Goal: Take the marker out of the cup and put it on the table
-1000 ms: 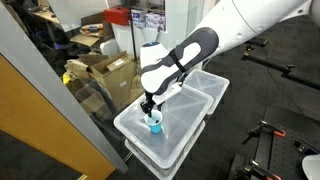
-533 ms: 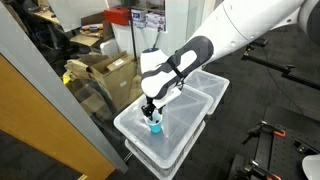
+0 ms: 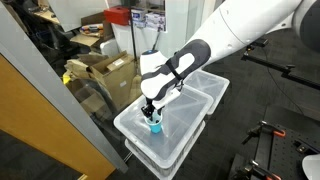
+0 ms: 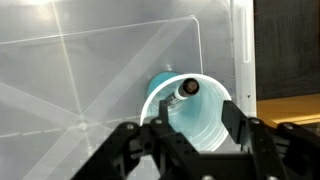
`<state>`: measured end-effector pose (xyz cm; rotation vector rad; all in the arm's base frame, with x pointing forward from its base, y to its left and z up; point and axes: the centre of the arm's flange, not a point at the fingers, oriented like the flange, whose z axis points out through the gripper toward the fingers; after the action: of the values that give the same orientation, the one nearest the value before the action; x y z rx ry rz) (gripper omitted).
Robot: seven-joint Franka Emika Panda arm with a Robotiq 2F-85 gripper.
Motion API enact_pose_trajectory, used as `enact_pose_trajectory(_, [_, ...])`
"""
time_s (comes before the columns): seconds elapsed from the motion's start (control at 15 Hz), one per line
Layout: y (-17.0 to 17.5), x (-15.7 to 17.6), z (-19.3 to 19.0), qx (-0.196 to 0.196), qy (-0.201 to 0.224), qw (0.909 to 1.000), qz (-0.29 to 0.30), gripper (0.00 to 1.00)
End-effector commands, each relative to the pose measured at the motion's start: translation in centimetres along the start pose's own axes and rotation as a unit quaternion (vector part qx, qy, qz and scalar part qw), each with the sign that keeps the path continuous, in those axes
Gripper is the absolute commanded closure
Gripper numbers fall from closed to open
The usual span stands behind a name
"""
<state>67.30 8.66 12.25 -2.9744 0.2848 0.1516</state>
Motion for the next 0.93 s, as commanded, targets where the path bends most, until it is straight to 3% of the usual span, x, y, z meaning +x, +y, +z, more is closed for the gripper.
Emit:
enact_pose_trajectory(0.0, [-0.5, 1.1, 0.2, -0.003, 0.003, 0.9999, 0.012, 0.42])
enact_pose_trajectory(0.87, [-0.6, 2.4, 1.8, -0.003, -0.005, 0.9999, 0.012, 0.44])
